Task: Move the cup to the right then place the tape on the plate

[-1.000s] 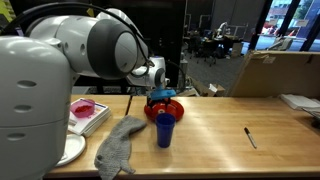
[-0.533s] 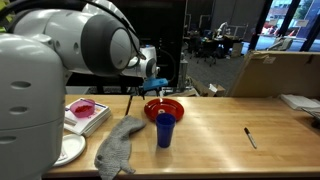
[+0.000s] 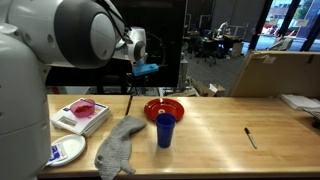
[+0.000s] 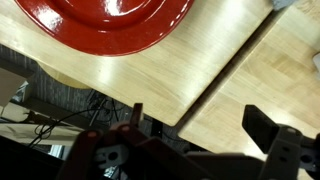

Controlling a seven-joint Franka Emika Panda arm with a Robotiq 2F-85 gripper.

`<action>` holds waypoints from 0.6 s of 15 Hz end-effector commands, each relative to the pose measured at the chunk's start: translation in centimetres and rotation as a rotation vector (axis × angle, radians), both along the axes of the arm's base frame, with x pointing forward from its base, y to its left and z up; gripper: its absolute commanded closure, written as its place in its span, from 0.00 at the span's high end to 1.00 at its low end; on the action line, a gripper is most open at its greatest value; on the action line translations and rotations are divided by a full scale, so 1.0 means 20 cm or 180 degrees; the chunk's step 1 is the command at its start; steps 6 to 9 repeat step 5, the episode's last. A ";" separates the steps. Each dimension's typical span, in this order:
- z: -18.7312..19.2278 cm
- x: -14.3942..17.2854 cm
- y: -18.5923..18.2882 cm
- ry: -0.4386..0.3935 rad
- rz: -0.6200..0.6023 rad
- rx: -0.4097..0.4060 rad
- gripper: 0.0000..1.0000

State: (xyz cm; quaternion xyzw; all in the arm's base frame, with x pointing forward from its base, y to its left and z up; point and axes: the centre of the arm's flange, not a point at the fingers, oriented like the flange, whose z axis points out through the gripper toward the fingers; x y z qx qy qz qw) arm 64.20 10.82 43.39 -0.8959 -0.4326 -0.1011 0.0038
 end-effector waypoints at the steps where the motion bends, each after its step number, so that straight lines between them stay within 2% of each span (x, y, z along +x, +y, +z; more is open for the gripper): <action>1: 0.07 -0.13 0.05 0.0023 -0.0052 -0.0109 1.00; 2: 0.08 -0.16 0.06 -0.0026 -0.0190 -0.0063 1.00; 3: 0.05 -0.05 0.06 0.0029 -0.0048 -0.0021 1.00; 9: 0.05 -0.06 0.07 0.0034 -0.0056 -0.0019 1.00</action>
